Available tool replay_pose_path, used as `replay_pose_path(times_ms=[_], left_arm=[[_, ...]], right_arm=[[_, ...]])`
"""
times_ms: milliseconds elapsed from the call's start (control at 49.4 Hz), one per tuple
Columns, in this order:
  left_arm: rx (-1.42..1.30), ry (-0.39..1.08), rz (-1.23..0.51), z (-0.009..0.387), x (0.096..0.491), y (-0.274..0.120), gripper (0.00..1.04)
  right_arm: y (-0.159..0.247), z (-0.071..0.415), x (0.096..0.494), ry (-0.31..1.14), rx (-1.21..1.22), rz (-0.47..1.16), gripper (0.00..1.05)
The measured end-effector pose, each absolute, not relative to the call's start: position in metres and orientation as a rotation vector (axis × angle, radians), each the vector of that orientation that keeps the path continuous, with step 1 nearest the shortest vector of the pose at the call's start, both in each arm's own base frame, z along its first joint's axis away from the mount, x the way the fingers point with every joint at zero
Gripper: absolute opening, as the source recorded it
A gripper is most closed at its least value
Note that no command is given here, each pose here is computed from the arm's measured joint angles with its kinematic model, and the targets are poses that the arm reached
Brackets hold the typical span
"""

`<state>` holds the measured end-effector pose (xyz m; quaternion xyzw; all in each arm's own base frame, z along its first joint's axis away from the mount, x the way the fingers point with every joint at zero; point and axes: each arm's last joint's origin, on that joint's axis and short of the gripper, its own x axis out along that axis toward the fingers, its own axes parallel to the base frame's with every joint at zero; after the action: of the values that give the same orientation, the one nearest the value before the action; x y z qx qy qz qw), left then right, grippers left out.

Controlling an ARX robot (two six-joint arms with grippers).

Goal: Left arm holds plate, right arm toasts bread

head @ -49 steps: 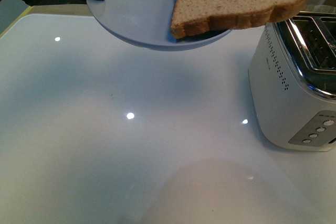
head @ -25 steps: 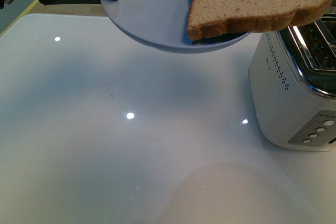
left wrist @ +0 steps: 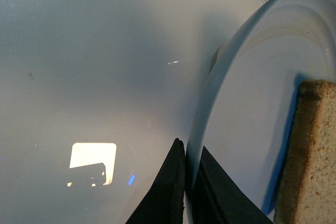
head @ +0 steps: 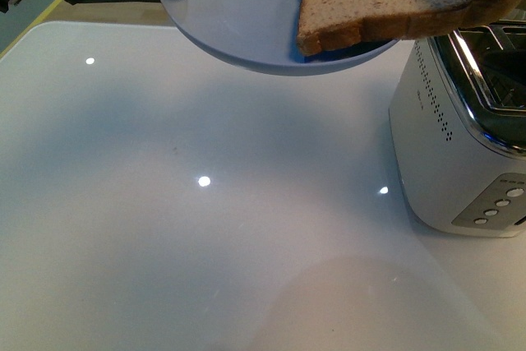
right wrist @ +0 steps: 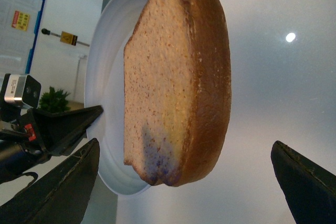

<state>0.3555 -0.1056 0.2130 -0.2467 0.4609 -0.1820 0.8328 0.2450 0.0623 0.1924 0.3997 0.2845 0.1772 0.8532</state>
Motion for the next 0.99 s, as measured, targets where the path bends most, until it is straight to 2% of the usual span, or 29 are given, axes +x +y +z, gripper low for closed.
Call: replay_pose_path(times_ms=[142,324,587,668,993], left_arm=[[-0.528,0.975,-0.383,0.213,0.356,-0.105,0.03],[-0.53,0.973,-0.378,0.213,0.356,-0.103,0.03],[-0.533,0.97,-0.38,0.213,0.357,-0.102,0.03],[-0.534,0.97,-0.383,0.213,0.357,-0.102,0.03],[-0.537,0.971,-0.382,0.213,0.357,-0.102,0.03]], right_arm=[[0.068,0.188,0.251,0.616,0.854,0.378,0.76],[0.069,0.191,0.255,0.611,0.859,0.374,0.44],[0.068,0.194,0.255,0.601,0.86,0.38,0.09],[0.068,0.195,0.256,0.6,0.859,0.384,0.03],[0.067,0.218,0.254,0.529,0.83,0.411,0.02]])
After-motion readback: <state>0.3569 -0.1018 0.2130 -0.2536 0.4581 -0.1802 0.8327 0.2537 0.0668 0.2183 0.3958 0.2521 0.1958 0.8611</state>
